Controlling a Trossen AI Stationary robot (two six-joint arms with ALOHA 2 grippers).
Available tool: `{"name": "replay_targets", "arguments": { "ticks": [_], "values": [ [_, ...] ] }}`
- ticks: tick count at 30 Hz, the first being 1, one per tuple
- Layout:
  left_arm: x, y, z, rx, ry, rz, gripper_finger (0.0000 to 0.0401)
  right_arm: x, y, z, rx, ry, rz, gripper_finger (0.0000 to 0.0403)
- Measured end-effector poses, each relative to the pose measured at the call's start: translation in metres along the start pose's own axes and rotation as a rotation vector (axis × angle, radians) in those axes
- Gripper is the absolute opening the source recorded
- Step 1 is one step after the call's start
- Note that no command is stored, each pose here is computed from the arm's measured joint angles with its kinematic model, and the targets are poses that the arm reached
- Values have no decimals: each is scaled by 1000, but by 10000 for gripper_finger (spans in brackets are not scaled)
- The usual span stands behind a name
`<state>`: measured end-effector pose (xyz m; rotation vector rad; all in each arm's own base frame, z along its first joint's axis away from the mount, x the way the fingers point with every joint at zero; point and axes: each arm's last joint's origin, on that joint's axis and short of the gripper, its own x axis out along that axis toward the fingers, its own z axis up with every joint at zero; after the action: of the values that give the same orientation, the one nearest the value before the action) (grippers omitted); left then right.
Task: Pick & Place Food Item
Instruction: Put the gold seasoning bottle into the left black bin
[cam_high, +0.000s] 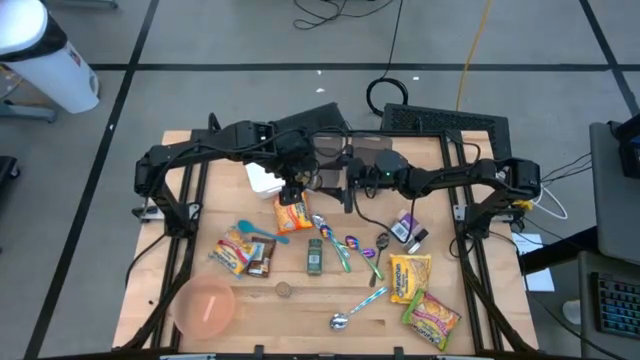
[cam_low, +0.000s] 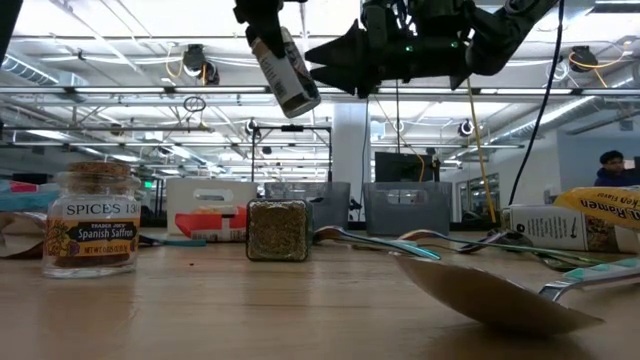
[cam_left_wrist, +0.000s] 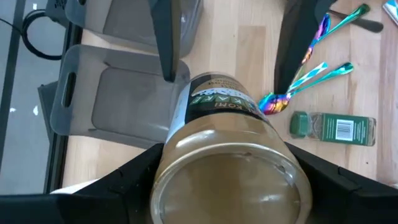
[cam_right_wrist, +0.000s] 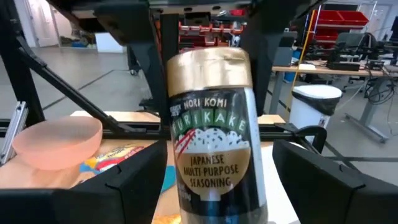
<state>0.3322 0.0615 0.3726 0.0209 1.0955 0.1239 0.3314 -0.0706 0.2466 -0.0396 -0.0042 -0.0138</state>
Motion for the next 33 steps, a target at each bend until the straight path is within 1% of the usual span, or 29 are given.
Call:
{"name": "replay_targets", "arguments": {
  "ticks": [5,10,12,14,19,21,22,24,26,28,33],
  "values": [
    [0,0,-3,-13,33,-3,279,0,0,0,41,1,-5,276],
    [-1,0,-9,-36,99,30,279,0,-1,-2,56,12,-10,251],
    [-1,1,-10,-40,109,43,279,0,-1,-1,53,9,-19,233],
    [-1,1,-10,-41,110,43,279,0,-2,-2,54,18,-53,209],
    [-1,1,-10,-39,110,43,279,0,-2,-3,54,22,-59,131],
    [-1,1,-10,-39,110,44,279,0,-2,-3,46,23,-49,105],
    [-1,2,-11,-41,110,44,279,0,-1,-3,31,22,-22,95],
    [-1,2,-11,-41,110,44,279,0,0,-3,21,23,35,88],
    [-1,2,-11,-38,110,44,279,0,2,-3,42,26,62,98],
    [-1,2,-11,-33,111,45,279,0,2,-3,63,28,89,125],
    [-1,7,-11,-46,111,51,279,0,2,-2,89,20,100,228]
  ]
}}
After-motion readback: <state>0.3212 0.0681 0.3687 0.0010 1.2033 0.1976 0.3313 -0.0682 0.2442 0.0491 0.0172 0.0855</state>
